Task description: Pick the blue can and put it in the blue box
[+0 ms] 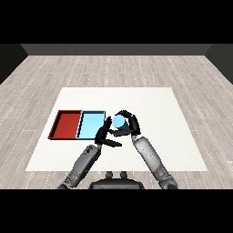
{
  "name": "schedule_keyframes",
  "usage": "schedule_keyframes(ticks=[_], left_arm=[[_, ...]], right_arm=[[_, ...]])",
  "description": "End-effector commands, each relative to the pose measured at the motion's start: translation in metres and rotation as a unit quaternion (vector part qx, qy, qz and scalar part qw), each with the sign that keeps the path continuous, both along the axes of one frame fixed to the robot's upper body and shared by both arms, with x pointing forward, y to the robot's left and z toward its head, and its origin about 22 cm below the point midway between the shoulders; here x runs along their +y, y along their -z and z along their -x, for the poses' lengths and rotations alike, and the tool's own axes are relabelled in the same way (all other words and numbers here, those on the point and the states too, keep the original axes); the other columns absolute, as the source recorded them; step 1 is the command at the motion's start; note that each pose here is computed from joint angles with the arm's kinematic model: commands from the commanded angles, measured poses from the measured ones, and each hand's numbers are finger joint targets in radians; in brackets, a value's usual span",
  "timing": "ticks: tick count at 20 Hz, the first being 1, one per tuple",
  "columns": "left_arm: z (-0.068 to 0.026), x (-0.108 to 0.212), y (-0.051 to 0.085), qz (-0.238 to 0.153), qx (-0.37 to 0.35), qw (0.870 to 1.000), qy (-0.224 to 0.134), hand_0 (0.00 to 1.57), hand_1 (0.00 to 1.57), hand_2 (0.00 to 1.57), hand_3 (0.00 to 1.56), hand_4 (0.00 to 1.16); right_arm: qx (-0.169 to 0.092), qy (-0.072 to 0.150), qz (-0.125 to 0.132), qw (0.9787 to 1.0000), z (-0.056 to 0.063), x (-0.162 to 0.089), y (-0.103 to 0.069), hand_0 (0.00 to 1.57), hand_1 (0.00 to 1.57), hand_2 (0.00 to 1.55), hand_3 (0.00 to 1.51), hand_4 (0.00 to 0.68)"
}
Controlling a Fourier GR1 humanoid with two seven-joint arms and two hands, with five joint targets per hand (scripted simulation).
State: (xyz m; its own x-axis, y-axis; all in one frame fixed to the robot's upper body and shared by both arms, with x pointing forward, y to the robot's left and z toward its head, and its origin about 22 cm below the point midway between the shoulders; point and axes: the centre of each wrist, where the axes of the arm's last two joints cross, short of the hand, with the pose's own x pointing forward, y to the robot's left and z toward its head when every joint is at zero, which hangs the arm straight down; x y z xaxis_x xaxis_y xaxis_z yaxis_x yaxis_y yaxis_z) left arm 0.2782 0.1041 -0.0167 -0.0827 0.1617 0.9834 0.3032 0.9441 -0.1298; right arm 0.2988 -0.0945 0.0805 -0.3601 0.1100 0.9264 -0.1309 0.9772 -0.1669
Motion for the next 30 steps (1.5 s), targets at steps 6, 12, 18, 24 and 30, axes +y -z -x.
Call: schedule_keyframes(ticks=[6,12,18,24,30], left_arm=[[-0.0033,-0.015,-0.004,0.007,-0.019,1.000,0.006,0.00,0.00,0.00,0.00,0.00],[-0.0168,-0.018,0.005,0.007,-0.018,1.000,0.008,0.00,0.00,0.00,0.00,0.00],[-0.0097,-0.033,-0.010,0.029,-0.022,0.999,0.021,0.00,0.00,0.00,0.00,0.00],[-0.0132,-0.048,-0.003,-0.030,0.010,1.000,0.002,0.00,0.00,0.00,0.00,0.51],[-0.0072,-0.054,0.001,0.056,0.022,0.997,-0.041,1.44,1.44,1.41,1.22,0.62]], right_arm=[[0.005,-0.017,-0.008,0.9998,0.009,0.021,0.010,1.46,1.46,1.46,1.40,0.605],[0.018,-0.011,-0.062,0.9978,-0.005,0.013,0.015,1.45,1.45,1.45,1.38,0.602],[0.022,-0.026,-0.065,0.9973,0.019,0.013,0.016,1.45,1.45,1.45,1.39,0.602],[0.024,-0.023,-0.100,0.9944,0.003,0.031,0.021,1.47,1.47,1.47,1.40,0.595],[0.020,-0.047,-0.131,0.9901,0.008,0.032,0.002,1.45,1.45,1.44,1.39,0.615]])
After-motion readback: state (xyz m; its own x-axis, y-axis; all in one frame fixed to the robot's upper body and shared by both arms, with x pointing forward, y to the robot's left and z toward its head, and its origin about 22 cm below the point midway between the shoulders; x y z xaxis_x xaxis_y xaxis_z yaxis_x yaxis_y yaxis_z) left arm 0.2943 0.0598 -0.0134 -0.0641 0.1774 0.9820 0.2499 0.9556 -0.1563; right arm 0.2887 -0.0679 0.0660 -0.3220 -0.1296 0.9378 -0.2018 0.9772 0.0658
